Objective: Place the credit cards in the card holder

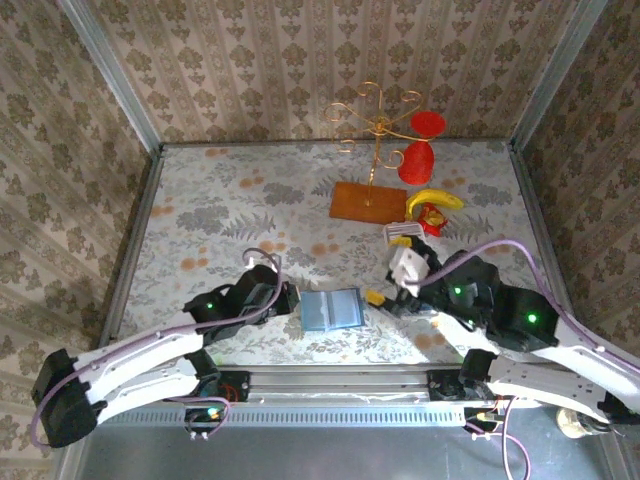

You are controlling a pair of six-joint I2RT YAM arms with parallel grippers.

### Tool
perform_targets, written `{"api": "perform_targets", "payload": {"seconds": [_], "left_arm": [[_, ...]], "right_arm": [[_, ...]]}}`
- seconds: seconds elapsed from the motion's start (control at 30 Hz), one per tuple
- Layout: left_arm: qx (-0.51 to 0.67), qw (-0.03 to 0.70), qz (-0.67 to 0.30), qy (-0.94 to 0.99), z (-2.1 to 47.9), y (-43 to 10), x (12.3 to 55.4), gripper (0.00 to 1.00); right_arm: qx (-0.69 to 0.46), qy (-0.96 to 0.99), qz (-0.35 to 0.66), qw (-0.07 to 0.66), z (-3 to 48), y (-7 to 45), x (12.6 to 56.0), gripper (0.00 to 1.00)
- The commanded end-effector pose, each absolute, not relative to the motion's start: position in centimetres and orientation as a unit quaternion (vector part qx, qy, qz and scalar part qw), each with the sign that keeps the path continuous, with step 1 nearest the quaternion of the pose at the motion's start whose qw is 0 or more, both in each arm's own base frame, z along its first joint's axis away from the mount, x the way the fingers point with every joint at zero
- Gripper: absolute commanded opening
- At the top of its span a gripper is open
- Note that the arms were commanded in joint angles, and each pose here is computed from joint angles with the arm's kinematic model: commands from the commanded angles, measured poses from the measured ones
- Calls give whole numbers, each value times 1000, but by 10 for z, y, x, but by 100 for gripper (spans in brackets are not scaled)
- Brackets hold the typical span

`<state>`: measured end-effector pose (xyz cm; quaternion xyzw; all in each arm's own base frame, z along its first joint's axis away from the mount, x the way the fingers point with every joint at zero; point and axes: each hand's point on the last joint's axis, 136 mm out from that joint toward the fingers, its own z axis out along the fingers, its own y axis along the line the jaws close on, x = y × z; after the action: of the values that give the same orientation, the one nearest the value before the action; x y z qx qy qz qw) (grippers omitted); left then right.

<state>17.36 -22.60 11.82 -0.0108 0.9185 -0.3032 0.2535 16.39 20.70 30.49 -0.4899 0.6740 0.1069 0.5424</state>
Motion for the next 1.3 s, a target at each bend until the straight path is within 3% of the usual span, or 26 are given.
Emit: {"api": "perform_targets", "payload": {"seconds": [0.0, 0.23, 0.4, 0.73, 1.27], "left_arm": [[4, 202, -362, 910, 110, -246, 173, 7], [12, 184, -362, 914, 96, -249, 182, 7], [25, 161, -381, 910, 89, -262, 180, 6], [57, 136, -394, 907, 87, -267, 168, 4], [46, 136, -397, 906, 80, -261, 156, 4]], "right_arm": [[-663, 604, -61, 439, 247, 162, 151, 100], [-735, 582, -149, 315, 194, 121, 149, 99], [-761, 580, -150, 248, 145, 113, 157, 82], [-768, 577, -157, 229, 101, 118, 203, 79], [-755, 598, -163, 212, 68, 110, 227, 82]]}}
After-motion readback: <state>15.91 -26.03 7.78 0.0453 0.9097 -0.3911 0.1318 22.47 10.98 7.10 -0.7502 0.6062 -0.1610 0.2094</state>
